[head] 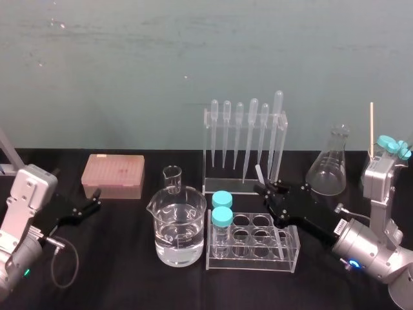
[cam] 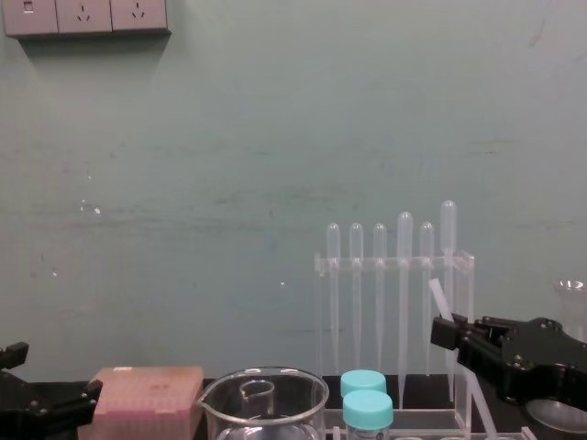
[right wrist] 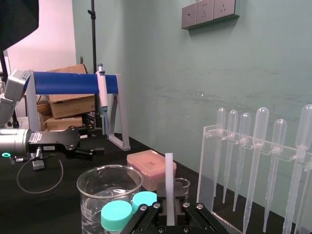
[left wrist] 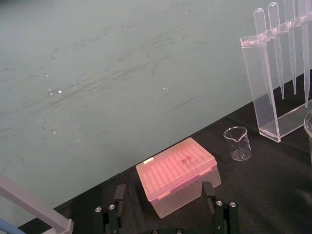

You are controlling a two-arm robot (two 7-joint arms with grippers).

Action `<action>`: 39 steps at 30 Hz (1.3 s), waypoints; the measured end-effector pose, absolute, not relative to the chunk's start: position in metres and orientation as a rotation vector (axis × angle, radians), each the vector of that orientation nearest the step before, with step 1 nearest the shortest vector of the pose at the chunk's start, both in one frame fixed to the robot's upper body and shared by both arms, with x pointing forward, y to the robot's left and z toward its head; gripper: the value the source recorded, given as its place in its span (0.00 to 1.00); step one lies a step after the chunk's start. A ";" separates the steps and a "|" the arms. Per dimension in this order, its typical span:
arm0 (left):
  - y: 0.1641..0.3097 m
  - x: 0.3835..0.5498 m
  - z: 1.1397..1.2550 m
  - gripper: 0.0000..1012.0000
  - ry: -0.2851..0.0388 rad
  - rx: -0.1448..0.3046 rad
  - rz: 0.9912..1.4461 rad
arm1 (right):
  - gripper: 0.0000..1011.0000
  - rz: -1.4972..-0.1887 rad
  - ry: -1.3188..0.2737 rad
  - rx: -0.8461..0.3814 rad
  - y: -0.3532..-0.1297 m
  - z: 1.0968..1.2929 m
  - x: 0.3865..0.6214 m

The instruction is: Pick up the stirring rod with one hand, then place it down.

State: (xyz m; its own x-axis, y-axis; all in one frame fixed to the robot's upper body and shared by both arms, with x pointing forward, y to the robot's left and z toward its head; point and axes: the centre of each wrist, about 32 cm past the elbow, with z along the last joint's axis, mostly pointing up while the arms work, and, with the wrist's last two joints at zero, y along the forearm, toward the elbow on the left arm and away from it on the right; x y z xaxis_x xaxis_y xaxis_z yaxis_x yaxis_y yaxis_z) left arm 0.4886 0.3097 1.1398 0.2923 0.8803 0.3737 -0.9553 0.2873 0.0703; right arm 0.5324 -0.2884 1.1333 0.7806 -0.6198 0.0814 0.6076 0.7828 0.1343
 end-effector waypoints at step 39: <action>0.310 0.489 1.140 0.99 -0.285 0.305 1.248 | 0.99 -0.870 -0.257 0.275 -0.293 1.163 0.527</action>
